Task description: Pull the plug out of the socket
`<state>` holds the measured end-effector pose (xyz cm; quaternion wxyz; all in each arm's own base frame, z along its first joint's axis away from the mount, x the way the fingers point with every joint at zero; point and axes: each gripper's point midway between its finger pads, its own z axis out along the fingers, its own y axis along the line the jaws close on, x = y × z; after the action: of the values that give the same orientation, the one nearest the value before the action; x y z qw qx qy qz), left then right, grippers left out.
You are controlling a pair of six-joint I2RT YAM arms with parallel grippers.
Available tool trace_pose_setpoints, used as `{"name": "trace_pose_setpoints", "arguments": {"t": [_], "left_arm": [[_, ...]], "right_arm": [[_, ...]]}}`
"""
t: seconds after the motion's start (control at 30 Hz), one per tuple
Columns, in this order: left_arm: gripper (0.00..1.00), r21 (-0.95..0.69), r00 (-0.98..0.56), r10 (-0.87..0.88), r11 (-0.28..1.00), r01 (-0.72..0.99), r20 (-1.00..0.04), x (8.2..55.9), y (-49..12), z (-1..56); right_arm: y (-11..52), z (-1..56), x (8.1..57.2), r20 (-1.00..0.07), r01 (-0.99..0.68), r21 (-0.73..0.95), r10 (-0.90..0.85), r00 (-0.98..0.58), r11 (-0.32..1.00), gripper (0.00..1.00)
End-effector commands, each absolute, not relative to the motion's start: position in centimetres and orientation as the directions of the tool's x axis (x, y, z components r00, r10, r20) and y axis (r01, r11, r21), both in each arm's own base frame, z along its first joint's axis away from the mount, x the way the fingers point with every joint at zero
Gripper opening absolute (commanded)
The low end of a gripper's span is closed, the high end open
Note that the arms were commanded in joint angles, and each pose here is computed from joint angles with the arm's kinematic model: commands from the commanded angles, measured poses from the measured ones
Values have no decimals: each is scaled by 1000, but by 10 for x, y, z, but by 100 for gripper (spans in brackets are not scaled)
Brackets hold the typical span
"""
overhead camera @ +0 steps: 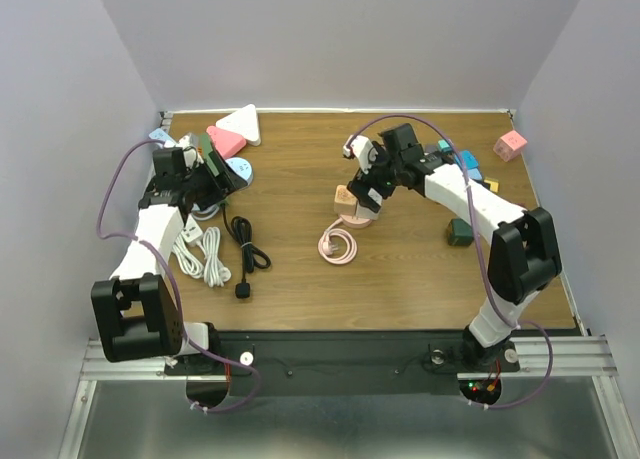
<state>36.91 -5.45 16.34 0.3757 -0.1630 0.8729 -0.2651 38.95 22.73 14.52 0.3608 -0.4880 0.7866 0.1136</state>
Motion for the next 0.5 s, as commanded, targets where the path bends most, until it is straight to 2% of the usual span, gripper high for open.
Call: {"name": "trace_pose_setpoints", "arguments": {"t": [0.0,0.3,0.47], "left_arm": [[84,-613,-618,-485,790,-7,-619,367,-62,193],[86,-639,-621,-491,769,21,-612,361,-69,205],[86,-645,-628,-494,764,16,-601,357,-71,201]], "right_arm": [[247,153,398,-722,-889,-172,-668,-179,424,100],[248,108,401,-669,-899,-101,-698,-256,426,100],[241,94,408,-644,-868,-95,-695,-320,488,98]]}}
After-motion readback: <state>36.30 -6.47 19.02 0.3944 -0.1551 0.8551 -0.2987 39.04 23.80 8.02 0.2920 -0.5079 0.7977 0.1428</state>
